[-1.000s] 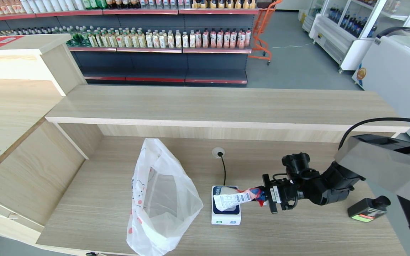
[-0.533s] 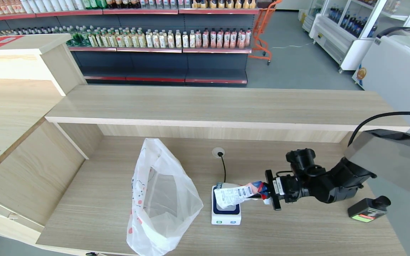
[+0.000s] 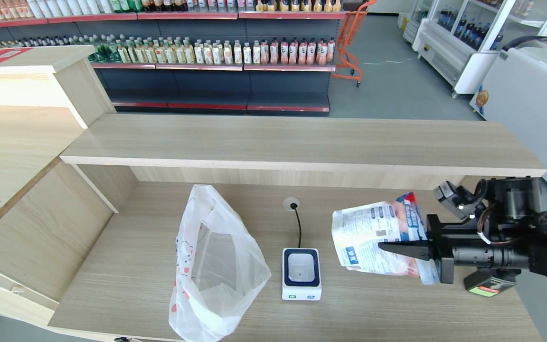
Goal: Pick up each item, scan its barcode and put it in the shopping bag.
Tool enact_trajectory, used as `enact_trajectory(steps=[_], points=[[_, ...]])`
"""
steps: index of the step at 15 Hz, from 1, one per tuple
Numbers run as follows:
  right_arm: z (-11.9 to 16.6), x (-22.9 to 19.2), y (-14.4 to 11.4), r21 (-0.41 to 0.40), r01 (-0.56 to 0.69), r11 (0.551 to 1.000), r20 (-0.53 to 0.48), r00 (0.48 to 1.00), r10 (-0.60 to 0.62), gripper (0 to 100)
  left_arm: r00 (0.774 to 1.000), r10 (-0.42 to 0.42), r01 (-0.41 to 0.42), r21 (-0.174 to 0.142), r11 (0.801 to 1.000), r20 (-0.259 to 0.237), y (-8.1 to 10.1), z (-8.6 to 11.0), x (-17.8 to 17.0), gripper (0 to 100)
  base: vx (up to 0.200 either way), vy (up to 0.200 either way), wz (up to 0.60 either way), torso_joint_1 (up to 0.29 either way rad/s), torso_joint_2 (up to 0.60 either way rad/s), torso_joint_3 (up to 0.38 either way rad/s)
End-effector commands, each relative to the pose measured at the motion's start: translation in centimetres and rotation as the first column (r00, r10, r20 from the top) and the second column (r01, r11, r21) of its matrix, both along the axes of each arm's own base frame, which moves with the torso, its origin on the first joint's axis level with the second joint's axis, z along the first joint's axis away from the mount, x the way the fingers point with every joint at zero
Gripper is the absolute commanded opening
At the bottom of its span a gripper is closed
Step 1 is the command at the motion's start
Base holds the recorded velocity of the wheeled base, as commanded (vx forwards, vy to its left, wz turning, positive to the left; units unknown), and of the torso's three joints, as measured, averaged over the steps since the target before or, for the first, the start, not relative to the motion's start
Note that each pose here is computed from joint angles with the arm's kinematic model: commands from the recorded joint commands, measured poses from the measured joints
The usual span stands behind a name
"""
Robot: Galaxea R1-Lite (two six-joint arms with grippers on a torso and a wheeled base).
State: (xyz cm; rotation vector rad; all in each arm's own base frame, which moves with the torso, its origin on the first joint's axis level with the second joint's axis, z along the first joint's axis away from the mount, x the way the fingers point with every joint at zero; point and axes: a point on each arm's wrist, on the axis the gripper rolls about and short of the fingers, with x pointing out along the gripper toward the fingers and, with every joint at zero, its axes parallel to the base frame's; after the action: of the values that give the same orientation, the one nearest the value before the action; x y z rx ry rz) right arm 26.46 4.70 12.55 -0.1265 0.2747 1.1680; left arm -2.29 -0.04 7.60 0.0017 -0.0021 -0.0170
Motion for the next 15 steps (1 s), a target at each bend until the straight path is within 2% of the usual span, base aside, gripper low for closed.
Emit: enact_trajectory(steps=[1,2,3,4,5,7,9,10,11,15], points=[[3.6,-9.0,-0.6,0.083,0.316,0.945,-0.265,0.921,-0.285,0,1.000,0.000,0.000,0.000,1.000,0.001,0.0,0.0,0.0,100,0.000,0.000,0.00,0.000,0.00,0.000],[3.9,-10.2,-0.3,0.073,0.405,0.911,-0.362,0.862,-0.355,0,1.000,0.000,0.000,0.000,1.000,0.001,0.0,0.0,0.0,100,0.000,0.000,0.00,0.000,0.00,0.000],[4.0,-10.8,-0.3,0.043,0.470,0.882,-0.416,0.810,-0.412,0,1.000,0.000,0.000,0.000,1.000,0.001,0.0,0.0,0.0,100,0.000,0.000,0.00,0.000,0.00,0.000],[4.1,-10.9,-0.4,0.030,0.490,0.871,-0.428,0.794,-0.432,0,1.000,0.000,0.000,0.000,1.000,0.001,0.0,0.0,0.0,100,0.000,0.000,0.00,0.000,0.00,0.000],[4.0,-11.0,-0.5,-0.021,0.538,0.842,-0.451,0.747,-0.489,0,1.000,0.000,0.000,0.000,1.000,0.001,0.0,0.0,0.0,100,0.000,0.000,0.00,0.000,0.00,0.000],[4.1,-11.0,-0.8,-0.072,0.622,0.779,-0.419,0.690,-0.590,0,1.000,0.000,0.000,-0.002,1.000,0.001,0.0,0.0,0.0,100,0.000,0.000,0.00,0.000,0.00,0.000],[4.4,-11.6,-1.1,-0.079,0.680,0.729,-0.376,0.657,-0.654,0,1.000,0.000,0.000,-0.002,1.000,0.001,0.0,0.0,0.0,100,0.000,0.000,0.00,0.000,0.00,0.000],[4.4,-11.6,-1.1,-0.079,0.680,0.729,-0.376,0.657,-0.654,0,1.000,0.000,0.000,-0.002,1.000,0.001,0.0,0.0,0.0,100,0.000,0.000,0.00,0.000,0.00,0.000],[5.1,-12.1,-1.3,-0.085,0.718,0.691,-0.348,0.629,-0.696,0,1.000,0.000,0.000,-0.002,1.000,0.001,0.0,0.0,0.0,100,0.000,0.200,0.00,0.007,0.01,0.007],[5.3,-12.4,-1.4,-0.100,0.732,0.673,-0.363,0.603,-0.710,0,1.000,0.000,0.000,-0.016,1.000,0.001,0.0,0.0,0.0,100,0.000,0.200,0.00,0.000,0.00,0.004]])
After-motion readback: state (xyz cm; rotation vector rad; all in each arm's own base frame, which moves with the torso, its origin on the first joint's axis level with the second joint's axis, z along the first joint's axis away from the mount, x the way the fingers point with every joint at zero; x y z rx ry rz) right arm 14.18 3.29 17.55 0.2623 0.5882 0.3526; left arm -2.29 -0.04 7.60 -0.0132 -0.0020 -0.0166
